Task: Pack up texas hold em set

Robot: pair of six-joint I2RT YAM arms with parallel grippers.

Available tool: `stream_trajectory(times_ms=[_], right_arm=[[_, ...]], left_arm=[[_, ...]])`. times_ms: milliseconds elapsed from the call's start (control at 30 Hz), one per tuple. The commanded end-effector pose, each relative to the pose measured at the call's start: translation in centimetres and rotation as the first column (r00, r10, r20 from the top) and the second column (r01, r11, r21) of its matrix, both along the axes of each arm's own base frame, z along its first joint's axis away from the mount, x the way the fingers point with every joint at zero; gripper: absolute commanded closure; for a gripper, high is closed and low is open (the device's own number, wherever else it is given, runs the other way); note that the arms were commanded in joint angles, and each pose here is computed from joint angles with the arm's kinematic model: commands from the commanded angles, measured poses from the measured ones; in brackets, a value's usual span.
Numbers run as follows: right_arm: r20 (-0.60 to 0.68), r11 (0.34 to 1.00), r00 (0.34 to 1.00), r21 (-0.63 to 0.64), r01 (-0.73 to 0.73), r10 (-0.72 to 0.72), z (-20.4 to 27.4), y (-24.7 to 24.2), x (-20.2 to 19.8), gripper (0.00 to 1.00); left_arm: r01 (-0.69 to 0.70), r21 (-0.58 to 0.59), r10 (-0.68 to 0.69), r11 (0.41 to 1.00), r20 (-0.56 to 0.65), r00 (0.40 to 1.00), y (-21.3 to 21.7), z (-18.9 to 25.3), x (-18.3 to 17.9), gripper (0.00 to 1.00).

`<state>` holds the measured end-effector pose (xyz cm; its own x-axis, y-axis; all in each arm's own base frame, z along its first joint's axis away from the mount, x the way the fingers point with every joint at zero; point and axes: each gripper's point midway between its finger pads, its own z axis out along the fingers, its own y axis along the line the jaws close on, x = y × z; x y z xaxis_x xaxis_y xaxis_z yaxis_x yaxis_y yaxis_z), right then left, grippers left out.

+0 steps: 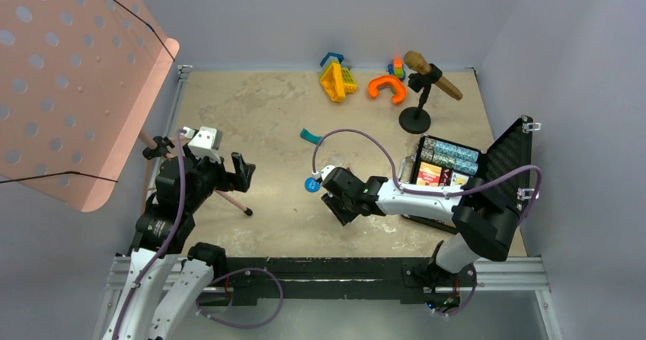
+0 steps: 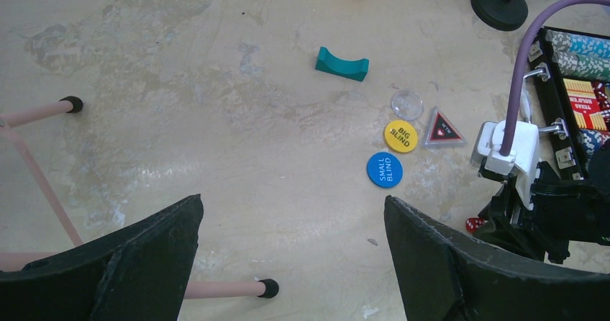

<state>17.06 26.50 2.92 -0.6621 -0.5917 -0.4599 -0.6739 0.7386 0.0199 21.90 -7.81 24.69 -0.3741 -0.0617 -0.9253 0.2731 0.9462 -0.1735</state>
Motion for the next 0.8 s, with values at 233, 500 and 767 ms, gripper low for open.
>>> stream_trajectory(times_ms=[233, 500, 767], right_arm=[[0.034, 1.000, 0.999, -0.011, 0.002, -0.002, 0.85, 0.80, 0.76, 0.69], [0.047, 0.999, 0.999, -0.035, 0.015, -0.014, 0.62, 0.74, 0.93, 0.73], [0.062, 0.996, 0.995, -0.029, 0.082, -0.080, 1.41, 0.65, 1.37, 1.00]], left_arm=[[0.003, 0.006, -0.003, 1.000, 0.033, 0.999, 0.02, 0.70, 0.12, 0.01], [0.001, 0.007, -0.001, 1.000, 0.035, 0.999, 0.07, 0.72, 0.11, 0.01], [-0.001, 0.006, 0.001, 1.000, 0.039, 0.999, 0.11, 0.80, 0.07, 0.00]])
